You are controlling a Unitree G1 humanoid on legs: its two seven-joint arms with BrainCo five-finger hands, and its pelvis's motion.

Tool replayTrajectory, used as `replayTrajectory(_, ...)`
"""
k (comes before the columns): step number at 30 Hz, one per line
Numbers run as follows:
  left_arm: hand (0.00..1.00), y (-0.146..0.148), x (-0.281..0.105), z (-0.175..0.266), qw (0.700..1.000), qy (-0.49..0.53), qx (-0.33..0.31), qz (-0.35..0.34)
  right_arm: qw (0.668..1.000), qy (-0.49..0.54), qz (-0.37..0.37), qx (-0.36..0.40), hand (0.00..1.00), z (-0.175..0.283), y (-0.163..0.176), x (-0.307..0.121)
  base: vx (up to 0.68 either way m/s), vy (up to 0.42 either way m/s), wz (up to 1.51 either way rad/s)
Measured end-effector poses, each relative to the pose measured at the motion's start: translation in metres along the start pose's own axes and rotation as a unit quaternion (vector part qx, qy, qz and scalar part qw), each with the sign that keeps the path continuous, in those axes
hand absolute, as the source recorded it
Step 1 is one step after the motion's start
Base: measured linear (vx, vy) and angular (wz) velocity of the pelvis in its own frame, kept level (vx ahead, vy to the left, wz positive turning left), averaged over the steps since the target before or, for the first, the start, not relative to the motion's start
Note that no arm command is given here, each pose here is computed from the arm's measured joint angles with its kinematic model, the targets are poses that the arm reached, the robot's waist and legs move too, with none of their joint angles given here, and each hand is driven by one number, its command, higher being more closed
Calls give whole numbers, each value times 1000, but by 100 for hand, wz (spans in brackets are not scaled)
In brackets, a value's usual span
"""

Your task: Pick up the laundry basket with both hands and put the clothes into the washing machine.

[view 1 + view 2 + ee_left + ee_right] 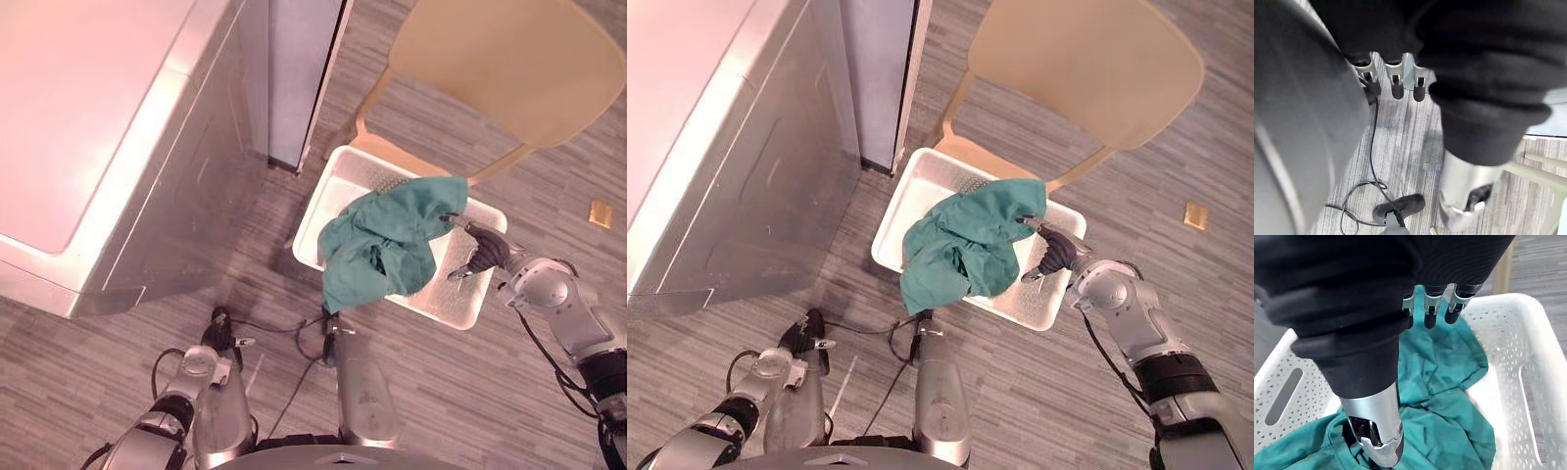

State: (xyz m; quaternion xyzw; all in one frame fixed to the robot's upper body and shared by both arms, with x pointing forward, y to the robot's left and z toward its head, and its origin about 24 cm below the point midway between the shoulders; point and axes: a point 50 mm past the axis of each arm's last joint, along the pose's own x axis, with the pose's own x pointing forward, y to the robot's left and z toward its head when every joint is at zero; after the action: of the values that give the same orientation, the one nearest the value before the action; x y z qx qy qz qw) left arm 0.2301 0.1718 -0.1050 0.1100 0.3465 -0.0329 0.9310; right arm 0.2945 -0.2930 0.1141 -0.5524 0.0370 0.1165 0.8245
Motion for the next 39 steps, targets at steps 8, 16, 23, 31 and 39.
replayTrajectory(8,0,-22,6,36,998,-55,-24,-13,999,-39,-25,27,0,26,12,22,-23,-12,5)
replayTrajectory(16,0,-31,7,60,994,-90,-54,-2,996,-56,-59,20,0,45,15,34,-15,-1,-1)
replayTrajectory(23,0,-31,5,84,986,-134,-91,24,991,-46,-124,24,0,52,8,44,-1,9,12)
replayTrajectory(31,0,-21,3,90,981,-148,-114,50,984,-54,-166,32,0,64,-8,54,16,2,4)
replayTrajectory(39,0,-7,2,85,976,-143,-147,76,983,-58,-169,25,0,65,-13,53,0,0,0)
